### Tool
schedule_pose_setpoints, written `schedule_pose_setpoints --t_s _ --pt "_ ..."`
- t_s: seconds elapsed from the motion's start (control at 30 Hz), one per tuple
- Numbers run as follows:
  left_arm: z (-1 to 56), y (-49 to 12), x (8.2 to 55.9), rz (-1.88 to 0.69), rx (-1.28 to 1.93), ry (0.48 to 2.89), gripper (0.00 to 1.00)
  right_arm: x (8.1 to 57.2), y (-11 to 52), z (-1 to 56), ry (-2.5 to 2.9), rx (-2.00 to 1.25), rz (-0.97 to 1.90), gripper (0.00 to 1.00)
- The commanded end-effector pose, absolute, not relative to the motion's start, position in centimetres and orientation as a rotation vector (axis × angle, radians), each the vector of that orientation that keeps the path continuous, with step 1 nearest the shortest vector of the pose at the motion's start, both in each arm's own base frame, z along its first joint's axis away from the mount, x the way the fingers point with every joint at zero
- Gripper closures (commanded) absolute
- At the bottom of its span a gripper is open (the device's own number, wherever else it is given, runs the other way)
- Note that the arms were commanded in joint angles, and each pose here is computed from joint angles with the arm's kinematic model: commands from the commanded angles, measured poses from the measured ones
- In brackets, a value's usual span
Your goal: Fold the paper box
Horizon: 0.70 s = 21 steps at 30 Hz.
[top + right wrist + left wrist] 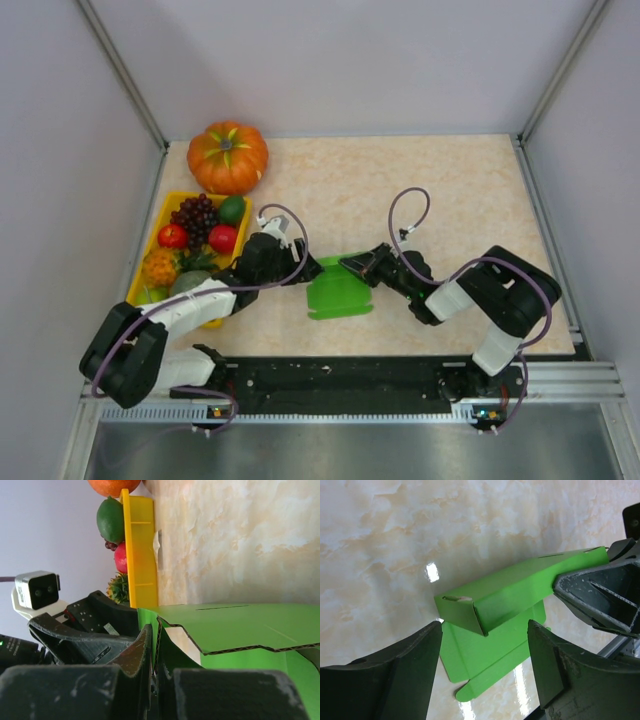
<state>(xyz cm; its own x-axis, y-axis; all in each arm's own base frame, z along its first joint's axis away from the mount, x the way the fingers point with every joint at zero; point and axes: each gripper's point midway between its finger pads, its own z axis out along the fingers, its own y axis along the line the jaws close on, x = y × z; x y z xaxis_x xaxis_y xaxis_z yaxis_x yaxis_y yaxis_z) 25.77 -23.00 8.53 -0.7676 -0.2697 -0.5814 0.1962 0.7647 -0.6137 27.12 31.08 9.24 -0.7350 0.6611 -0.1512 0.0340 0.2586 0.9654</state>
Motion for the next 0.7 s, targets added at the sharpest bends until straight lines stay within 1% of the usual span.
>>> schedule_pose_setpoints --t_s 0.0,0.1,0.17,0.27,0.3,0.33,0.37,0.47,0.57,0.63,0.67 --pt "10.8 -24.1 28.3 -0.899 -0.002 2.183 0.26 26.0 31.5 7.4 2.088 0.533 1.444 1.00" --pt "10.0 -24.3 28.5 -0.902 0.010 2.195 0.26 25.9 31.6 7.4 2.100 0.501 1.431 1.00" --pt "9.7 -24.6 28.2 -0.922 0.044 2.196 0.28 25.8 31.5 7.2 2.118 0.469 1.410 1.00" --pt "10.1 -24.2 27.0 -0.905 0.127 2.142 0.28 25.9 31.5 7.2 2.169 0.451 1.392 1.00" --pt "10.2 -23.5 27.1 -0.847 0.146 2.109 0.28 26.1 31.7 7.6 2.180 0.447 1.402 1.00" --pt "10.2 -23.0 26.2 -0.821 0.175 2.083 0.28 26.2 31.6 7.6 2.202 0.466 1.393 1.00" --pt "10.0 -22.5 25.9 -0.782 0.192 2.073 0.27 25.9 30.9 6.1 2.289 0.521 1.331 1.00" --pt "8.7 -21.3 24.9 -0.655 0.222 2.067 0.27 26.4 31.1 6.8 2.334 0.585 1.322 1.00" --pt "8.3 -21.8 24.1 -0.550 0.259 2.038 0.30 26.8 31.2 7.5 2.339 0.626 1.314 0.98" --pt "8.3 -22.9 23.7 -0.529 0.300 2.032 0.32 26.9 31.3 7.6 2.347 0.654 1.313 0.97" --pt "8.3 -22.8 24.2 -0.493 0.284 2.036 0.34 26.9 31.3 7.6 2.347 0.666 1.319 0.97"
